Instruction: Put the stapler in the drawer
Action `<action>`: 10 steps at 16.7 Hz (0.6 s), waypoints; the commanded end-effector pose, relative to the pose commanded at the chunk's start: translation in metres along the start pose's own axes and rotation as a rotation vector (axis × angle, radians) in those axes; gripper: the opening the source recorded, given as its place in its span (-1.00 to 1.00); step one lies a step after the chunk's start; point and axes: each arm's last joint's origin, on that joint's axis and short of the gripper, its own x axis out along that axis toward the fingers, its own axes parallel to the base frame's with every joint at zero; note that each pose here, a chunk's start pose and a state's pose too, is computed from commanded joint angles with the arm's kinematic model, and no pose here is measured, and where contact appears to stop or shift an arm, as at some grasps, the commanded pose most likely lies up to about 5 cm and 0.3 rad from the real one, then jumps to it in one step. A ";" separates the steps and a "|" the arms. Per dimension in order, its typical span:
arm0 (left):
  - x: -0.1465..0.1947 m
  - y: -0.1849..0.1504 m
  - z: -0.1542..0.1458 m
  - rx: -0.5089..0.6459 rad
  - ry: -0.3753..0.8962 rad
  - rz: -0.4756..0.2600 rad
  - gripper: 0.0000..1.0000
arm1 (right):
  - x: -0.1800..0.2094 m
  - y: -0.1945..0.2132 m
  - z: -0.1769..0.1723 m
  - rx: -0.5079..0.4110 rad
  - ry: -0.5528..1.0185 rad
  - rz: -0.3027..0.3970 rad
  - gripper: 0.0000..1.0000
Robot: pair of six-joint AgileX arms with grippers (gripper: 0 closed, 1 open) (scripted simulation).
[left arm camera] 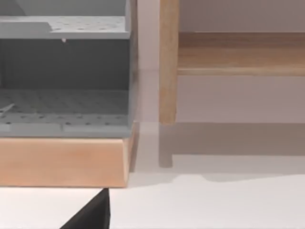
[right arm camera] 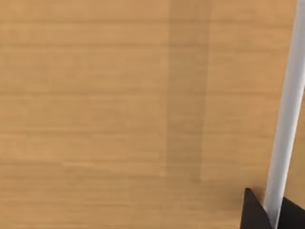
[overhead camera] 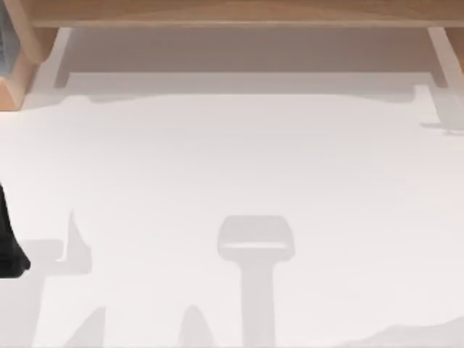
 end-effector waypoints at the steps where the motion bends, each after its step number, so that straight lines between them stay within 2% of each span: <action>1: 0.000 0.000 0.000 0.000 0.000 0.000 1.00 | 0.010 -0.001 0.002 0.004 -0.007 -0.001 -1.00; 3: 0.000 0.000 0.000 0.000 0.000 0.000 1.00 | 0.023 -0.002 0.006 0.008 -0.018 0.000 -1.00; 10: 0.000 0.000 0.000 0.000 0.000 0.000 1.00 | 0.033 0.004 0.005 0.016 -0.009 0.020 -1.00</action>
